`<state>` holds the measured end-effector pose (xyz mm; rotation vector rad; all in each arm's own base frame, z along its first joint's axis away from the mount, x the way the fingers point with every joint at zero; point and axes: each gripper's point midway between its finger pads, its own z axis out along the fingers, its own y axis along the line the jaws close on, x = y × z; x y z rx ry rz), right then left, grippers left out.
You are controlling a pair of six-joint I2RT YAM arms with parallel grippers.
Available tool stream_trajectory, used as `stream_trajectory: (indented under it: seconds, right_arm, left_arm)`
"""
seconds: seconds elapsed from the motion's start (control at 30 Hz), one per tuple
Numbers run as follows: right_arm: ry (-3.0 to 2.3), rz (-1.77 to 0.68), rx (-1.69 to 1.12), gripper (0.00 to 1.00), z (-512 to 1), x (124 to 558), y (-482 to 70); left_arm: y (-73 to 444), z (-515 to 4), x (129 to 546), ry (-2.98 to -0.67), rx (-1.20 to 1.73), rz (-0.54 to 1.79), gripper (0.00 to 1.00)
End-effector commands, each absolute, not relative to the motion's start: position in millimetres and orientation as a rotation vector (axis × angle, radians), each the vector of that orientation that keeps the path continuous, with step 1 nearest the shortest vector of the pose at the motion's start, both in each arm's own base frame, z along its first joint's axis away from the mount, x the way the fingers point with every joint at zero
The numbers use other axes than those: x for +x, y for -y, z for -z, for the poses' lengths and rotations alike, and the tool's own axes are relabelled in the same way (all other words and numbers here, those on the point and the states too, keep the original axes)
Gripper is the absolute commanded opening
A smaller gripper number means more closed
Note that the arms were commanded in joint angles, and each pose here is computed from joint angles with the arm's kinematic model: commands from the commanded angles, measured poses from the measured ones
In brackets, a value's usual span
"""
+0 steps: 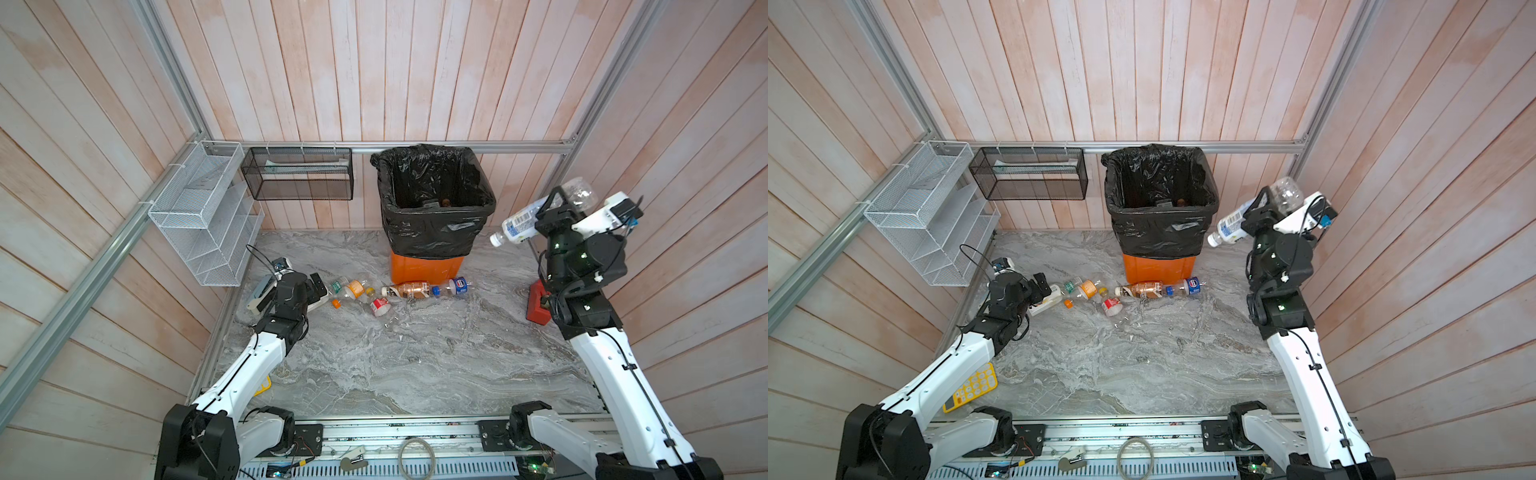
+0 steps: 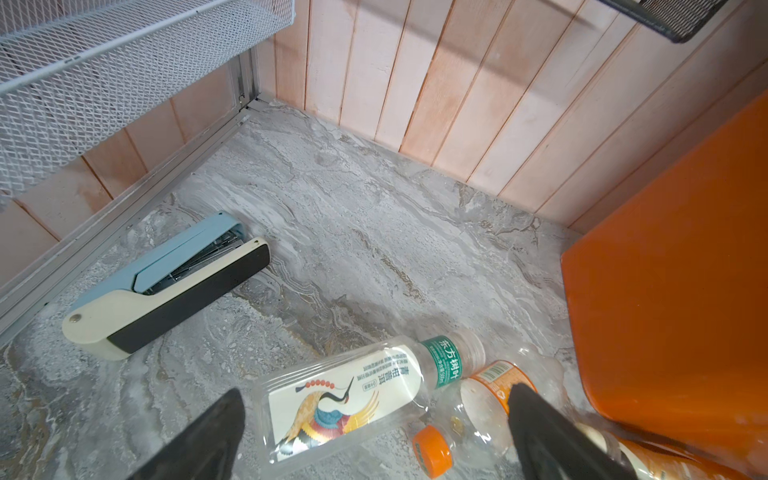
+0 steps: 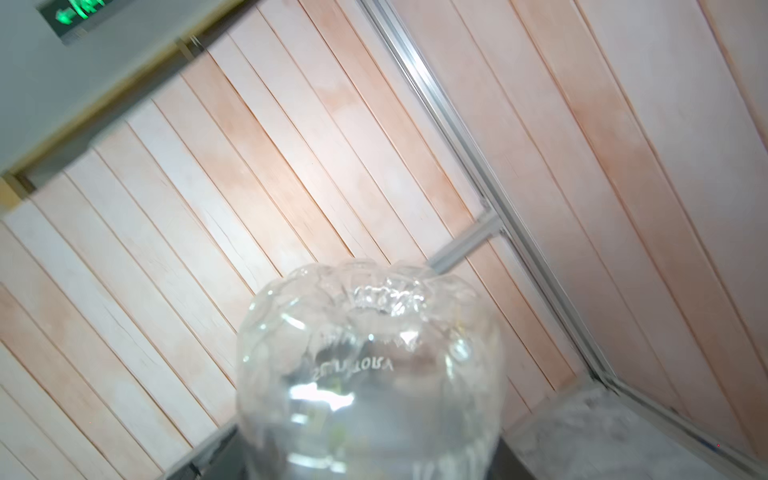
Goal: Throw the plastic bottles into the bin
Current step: 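Lift the clear bottle with the right gripper and drop it into the bin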
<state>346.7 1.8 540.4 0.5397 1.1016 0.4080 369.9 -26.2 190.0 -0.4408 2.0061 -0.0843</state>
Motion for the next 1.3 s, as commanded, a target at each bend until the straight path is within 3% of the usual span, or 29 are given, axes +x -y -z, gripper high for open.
stream_trajectory:
  seconds: [0.0,0.07,0.17,0.23,0.33,0.53,0.8,1.0,1.27]
  right_arm:
    - [-0.957,-0.488,0.387,0.51,-599.0,361.0,-24.5]
    - [-0.985,-0.605,0.27,0.51,-619.5,394.0,-57.3]
    - [-1.277,-0.743,0.059,0.54,-604.1,489.6,-126.8]
    - [-1.437,-0.745,0.034,0.68,-574.7,536.5,-144.5]
    - [-1.455,-0.748,0.04,0.86,-565.4,550.7,-143.0]
    - [-1.306,-0.647,0.117,1.0,-582.5,505.6,-107.8]
    - [-1.303,-0.539,0.136,1.0,-599.1,473.0,-80.8]
    - [-1.341,-0.538,0.187,1.0,-570.4,470.3,-57.9]
    - [-1.449,-0.521,0.344,1.0,-487.7,461.5,-8.1]
  left_arm:
    - [22.7,-182.0,369.1,-2.048,-0.429,0.037,1.0]
    - [25.2,-180.5,371.7,-2.077,-0.396,0.026,1.0]
    - [27.7,-174.0,376.3,-2.135,-0.361,0.003,1.0]
    - [28.9,-170.9,378.8,-2.17,-0.351,-0.01,1.0]
    - [29.5,-170.2,379.1,-2.19,-0.342,-0.016,1.0]
    - [26.3,-175.5,376.7,-2.174,-0.329,-0.037,1.0]
    - [21.1,-178.3,385.8,-2.182,-0.258,-0.122,1.0]
    - [27.8,-158.6,395.2,-2.281,-0.063,-0.171,1.0]
    - [36.5,-117.1,405.7,-2.445,0.216,-0.237,1.0]
